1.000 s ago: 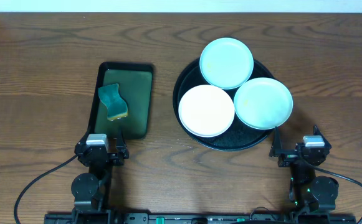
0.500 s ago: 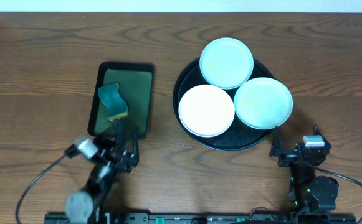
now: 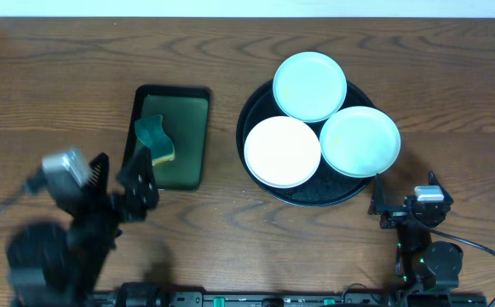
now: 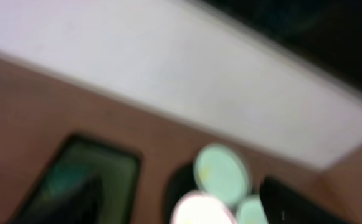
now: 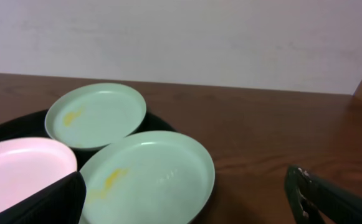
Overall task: Clean dirty plates on tray and stack at the side
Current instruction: 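Reach the left gripper to the green sponge and grasp it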
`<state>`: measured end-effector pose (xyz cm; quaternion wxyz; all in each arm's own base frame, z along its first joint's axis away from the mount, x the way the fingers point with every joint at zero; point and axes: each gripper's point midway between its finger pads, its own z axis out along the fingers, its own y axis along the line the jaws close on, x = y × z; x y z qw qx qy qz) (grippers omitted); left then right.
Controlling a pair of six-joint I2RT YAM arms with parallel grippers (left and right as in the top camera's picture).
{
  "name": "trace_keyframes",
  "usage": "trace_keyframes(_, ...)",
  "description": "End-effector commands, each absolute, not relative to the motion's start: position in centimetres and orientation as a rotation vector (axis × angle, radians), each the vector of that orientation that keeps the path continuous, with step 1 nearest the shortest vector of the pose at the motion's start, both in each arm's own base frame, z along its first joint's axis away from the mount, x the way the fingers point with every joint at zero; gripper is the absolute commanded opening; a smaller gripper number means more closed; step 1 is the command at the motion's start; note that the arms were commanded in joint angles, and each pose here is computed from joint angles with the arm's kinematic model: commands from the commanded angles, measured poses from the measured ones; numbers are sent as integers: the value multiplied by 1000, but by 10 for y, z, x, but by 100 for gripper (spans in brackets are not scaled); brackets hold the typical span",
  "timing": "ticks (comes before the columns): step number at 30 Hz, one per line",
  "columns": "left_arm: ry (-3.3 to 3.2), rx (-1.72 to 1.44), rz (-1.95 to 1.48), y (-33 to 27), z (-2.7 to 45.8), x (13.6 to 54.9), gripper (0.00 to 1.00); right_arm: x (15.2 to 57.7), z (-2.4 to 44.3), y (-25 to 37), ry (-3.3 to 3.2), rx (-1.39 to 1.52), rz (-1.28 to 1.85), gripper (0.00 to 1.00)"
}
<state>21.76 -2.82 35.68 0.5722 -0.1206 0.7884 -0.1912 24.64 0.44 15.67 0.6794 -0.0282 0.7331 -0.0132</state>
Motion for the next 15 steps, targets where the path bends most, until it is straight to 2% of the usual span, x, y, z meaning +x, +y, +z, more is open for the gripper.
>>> trace_keyframes(1, 2097, -184, -388, -34, 354, 246, 80, 246, 157, 3, 1645, -48, -25, 99)
trace_keyframes(5, 2276, -269, -286, -20, 334, 282, 80, 246, 157, 3, 1645, -48, -25, 99)
trace_keyframes(7, 2358, -452, -209, -4, 313, 298, 80, 246, 157, 3, 1645, -48, -25, 99)
trace_keyframes(9, 2475, -589, -157, 4, 283, 311, 80, 246, 157, 3, 1645, -48, -25, 99)
trace_keyframes(15, 2743, -662, -87, 3, 197, 347, 80, 246, 157, 3, 1645, -48, -25, 99)
